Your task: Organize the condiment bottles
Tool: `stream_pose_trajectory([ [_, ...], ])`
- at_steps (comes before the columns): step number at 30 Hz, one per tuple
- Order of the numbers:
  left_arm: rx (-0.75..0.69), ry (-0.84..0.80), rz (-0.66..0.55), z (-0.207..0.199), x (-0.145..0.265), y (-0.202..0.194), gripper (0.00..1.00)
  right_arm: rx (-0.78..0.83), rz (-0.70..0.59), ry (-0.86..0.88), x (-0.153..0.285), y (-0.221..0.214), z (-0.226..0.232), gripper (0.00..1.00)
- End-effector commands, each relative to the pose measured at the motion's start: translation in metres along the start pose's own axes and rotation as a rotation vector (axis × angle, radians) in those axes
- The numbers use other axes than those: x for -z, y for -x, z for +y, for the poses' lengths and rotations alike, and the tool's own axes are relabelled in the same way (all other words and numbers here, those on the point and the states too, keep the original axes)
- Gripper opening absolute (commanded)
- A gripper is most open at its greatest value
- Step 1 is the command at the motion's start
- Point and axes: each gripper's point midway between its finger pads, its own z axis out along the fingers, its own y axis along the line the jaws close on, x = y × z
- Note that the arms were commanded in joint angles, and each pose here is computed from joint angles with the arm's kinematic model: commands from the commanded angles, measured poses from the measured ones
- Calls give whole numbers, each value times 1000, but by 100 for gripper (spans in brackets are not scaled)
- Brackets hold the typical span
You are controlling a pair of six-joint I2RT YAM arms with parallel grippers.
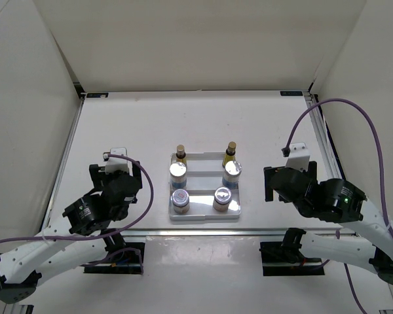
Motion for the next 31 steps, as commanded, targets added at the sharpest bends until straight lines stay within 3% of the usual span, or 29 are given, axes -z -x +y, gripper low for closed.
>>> stream_pose_trajectory([
  [1, 32, 9, -15, 3, 1, 6, 100, -1, -4, -14, 0, 0, -2, 99],
  [31, 32, 18, -19, 4, 1, 7, 100, 8, 11, -27, -2, -2, -1, 99],
])
